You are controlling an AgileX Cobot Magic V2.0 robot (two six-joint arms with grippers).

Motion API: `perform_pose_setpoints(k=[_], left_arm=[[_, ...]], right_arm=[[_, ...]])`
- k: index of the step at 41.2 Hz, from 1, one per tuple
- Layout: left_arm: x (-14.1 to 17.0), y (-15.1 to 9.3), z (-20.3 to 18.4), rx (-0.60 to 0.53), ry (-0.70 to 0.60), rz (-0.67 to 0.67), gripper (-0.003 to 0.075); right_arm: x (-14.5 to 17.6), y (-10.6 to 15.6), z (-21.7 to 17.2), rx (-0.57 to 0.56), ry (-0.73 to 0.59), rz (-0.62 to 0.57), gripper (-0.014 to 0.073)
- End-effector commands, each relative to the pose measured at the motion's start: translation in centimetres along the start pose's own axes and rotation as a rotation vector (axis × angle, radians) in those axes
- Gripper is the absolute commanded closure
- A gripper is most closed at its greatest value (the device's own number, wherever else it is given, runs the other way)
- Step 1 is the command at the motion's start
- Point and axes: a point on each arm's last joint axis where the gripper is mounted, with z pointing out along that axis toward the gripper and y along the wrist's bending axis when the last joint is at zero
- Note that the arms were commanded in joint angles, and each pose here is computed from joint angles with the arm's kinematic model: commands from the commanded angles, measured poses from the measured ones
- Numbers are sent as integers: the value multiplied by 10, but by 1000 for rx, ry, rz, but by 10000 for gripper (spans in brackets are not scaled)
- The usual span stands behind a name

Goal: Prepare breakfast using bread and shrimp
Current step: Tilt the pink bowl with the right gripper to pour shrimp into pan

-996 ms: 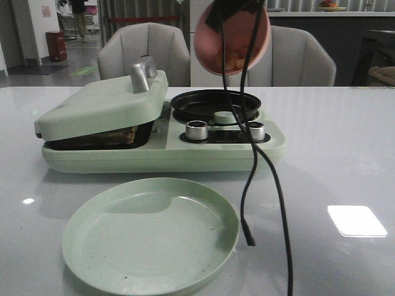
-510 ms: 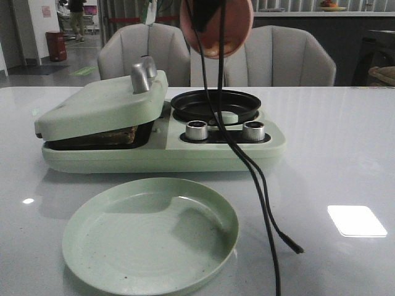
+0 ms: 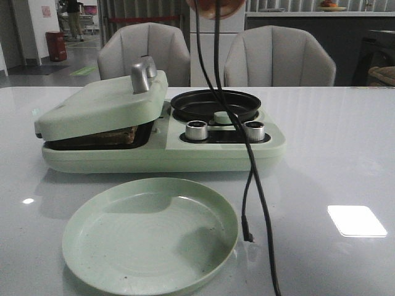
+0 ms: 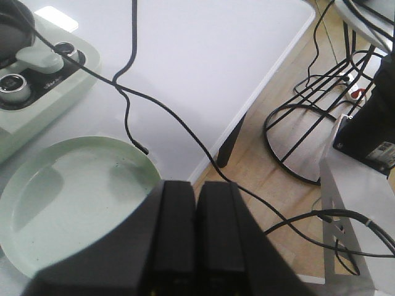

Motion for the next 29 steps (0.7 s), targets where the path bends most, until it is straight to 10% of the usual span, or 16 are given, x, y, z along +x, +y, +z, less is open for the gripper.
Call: perform_pose_setpoints(k=[1, 29], left_arm=[[-13, -3, -6, -1, -88, -6, 619], [-13, -3, -6, -1, -88, -6, 619]], right_arm=[[-5, -48, -3, 133, -22, 13, 579], [4, 5, 4, 114, 49, -69, 579]])
